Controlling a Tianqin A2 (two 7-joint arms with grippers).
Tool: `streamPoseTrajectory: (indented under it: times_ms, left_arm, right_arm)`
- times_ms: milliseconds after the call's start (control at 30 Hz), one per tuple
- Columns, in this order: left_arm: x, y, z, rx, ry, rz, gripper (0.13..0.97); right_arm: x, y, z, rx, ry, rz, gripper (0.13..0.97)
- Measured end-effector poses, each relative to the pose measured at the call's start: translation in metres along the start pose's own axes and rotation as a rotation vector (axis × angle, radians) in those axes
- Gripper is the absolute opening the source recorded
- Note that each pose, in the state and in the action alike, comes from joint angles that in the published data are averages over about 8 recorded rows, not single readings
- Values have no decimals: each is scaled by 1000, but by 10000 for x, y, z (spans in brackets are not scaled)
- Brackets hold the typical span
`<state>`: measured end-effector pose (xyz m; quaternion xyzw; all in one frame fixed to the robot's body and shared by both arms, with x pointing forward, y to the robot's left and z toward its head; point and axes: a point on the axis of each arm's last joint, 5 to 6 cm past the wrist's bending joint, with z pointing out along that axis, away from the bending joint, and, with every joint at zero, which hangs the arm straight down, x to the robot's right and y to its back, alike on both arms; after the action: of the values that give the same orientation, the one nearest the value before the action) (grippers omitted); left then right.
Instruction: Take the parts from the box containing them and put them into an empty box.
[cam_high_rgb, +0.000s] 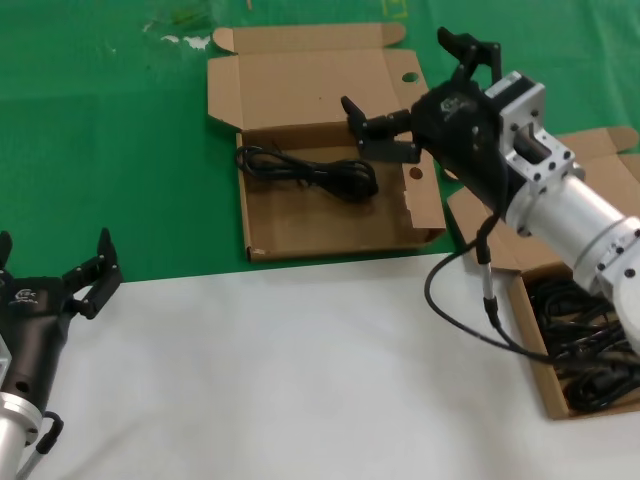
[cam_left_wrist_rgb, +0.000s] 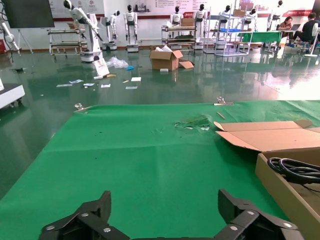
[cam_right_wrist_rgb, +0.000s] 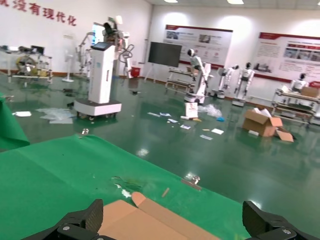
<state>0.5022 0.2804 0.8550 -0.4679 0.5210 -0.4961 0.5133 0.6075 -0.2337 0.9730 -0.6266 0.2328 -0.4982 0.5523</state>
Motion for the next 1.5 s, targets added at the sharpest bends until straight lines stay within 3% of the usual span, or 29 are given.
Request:
streamPoseTrajectory:
  times_ms: [200, 500, 900, 1500]
  left_arm:
    - [0, 0, 0, 0, 0, 0, 789]
    - [0, 0, 0, 0, 0, 0, 909]
    - [0, 0, 0, 0, 0, 0, 963]
    - [0, 0, 0, 0, 0, 1, 966]
  right_arm:
    - [-58, 139, -128, -2, 44, 41, 966]
    - [-143, 340, -334, -17, 117, 101, 966]
    - [-253, 592, -640, -59, 224, 173, 966]
    - [-404, 905, -1115, -157, 382, 259, 966]
